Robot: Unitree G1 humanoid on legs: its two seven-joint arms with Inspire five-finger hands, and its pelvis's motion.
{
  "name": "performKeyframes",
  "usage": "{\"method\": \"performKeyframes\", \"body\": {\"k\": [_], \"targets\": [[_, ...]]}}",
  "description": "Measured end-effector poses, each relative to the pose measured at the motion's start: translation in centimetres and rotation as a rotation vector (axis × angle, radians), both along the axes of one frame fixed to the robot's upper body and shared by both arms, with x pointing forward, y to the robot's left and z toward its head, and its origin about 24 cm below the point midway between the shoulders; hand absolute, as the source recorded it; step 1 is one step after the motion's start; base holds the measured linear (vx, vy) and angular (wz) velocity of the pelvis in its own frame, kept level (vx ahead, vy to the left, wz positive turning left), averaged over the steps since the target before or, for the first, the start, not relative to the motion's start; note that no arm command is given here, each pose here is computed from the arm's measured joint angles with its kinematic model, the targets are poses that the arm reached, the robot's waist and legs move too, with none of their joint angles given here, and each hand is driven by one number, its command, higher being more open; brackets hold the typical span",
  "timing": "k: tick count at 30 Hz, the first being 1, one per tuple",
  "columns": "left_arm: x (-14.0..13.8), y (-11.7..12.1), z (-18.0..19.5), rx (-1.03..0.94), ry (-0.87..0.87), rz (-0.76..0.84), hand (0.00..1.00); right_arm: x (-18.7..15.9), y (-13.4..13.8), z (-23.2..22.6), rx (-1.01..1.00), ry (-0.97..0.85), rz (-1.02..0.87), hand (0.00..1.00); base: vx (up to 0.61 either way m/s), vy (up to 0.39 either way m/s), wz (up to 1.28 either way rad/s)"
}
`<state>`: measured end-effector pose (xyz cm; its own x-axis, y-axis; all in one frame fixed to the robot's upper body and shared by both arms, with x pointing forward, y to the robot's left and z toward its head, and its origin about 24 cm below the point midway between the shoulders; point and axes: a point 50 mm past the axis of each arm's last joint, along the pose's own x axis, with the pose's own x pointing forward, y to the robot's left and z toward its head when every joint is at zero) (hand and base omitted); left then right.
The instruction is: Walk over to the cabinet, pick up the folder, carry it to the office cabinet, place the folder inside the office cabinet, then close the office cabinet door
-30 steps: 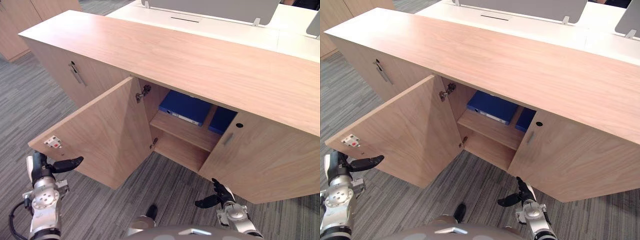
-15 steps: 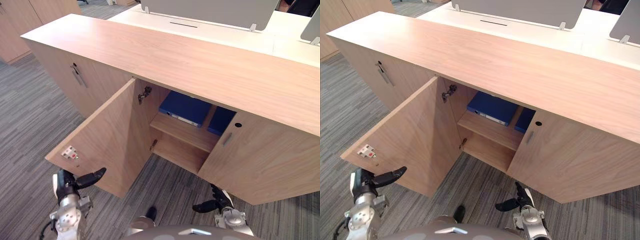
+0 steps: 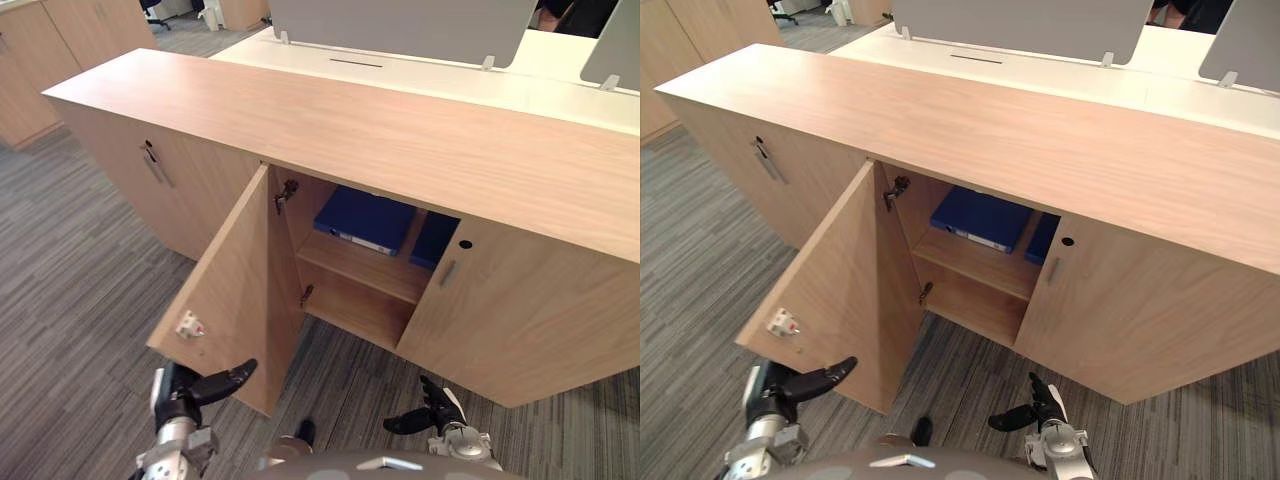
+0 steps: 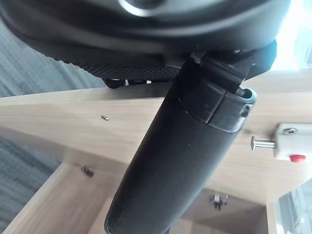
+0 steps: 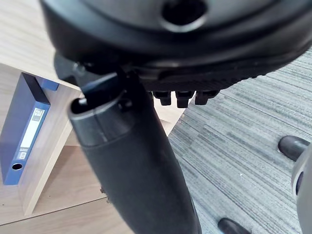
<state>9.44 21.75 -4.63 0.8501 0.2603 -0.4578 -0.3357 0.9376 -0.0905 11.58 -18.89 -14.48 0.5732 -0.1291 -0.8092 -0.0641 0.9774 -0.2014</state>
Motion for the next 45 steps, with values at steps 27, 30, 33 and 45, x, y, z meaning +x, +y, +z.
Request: {"method": "performKeyframes", "body": {"k": [27,30,33,45], "targets": [[11.9,-7.5,1.2,0.084,-0.172,-0.337,1.0,0.6,0.8,0.4,-0.006,-0.038,-0.031,1.0,0.02,0.004,-0.35],[12.2,-7.4,1.0,0.091,-0.164,-0.335,1.0,0.6,0.9,0.4,-0.007,-0.036,-0.035,1.0,0.03,0.013,-0.05],[12.1,-7.4,0.7,0.093,-0.148,-0.334,1.0,0.6,0.9,0.4,-0.006,-0.036,-0.048,1.0,0.02,0.01,-0.02],[9.4,-6.7,-1.9,0.085,-0.025,-0.405,1.0,-0.2,-0.3,0.0,-0.004,0.003,-0.157,1.0,0.0,0.003,0.02]]}}
